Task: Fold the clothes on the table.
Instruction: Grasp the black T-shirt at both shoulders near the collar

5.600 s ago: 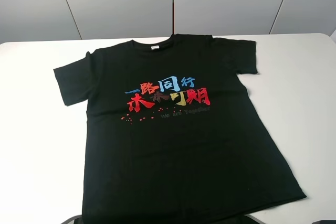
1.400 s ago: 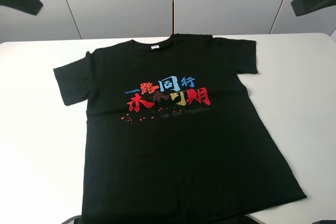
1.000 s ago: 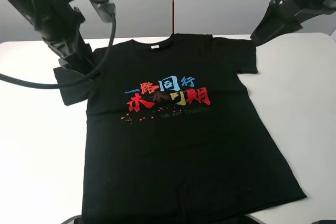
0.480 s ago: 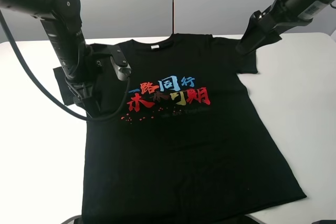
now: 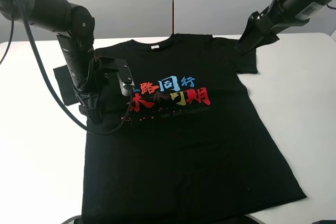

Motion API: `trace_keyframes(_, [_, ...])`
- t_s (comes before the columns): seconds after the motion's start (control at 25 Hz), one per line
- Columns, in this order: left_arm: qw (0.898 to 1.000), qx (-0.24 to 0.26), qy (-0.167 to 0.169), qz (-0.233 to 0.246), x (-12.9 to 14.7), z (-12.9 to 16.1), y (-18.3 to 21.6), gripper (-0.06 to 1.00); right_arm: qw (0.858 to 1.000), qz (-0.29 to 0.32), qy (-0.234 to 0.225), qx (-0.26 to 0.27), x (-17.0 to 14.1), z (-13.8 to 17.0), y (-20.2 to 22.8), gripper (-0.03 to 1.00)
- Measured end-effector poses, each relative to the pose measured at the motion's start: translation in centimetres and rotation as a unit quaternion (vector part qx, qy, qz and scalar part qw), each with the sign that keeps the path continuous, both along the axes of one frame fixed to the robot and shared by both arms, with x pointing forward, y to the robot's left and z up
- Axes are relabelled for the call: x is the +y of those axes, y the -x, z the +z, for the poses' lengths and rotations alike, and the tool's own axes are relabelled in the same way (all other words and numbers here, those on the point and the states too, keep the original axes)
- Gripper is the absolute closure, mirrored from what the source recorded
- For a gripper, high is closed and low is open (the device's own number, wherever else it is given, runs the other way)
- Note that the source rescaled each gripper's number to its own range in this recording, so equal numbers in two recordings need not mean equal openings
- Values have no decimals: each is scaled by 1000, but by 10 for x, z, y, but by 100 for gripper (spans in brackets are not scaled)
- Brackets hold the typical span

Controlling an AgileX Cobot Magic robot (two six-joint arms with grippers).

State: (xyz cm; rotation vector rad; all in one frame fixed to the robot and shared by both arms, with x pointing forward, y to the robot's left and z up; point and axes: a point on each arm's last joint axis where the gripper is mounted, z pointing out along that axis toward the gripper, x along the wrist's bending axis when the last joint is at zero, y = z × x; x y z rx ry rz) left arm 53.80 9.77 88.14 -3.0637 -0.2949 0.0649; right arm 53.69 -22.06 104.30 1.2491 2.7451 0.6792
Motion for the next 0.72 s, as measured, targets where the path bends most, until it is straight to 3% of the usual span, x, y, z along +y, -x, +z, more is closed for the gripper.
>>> trace_keyframes(0.2, [1000, -8, -20, -8, 2, -11, -3, -2, 1000, 6, 0, -5, 1, 0, 0, -3])
trace_keyframes(0.52, [999, -30, -11, -16, 3, -17, -2, 2, 1000, 7, -8, -12, 4, 1, -1, -3])
trace_keyframes(0.64, [999, -31, -8, -17, 7, -19, 4, 20, 1000, 7, -9, -13, 5, 1, -1, -3])
trace_keyframes(0.72, [999, -28, -9, -16, 9, -21, 8, 42, 1000, 8, -9, -14, 5, 1, -1, -3])
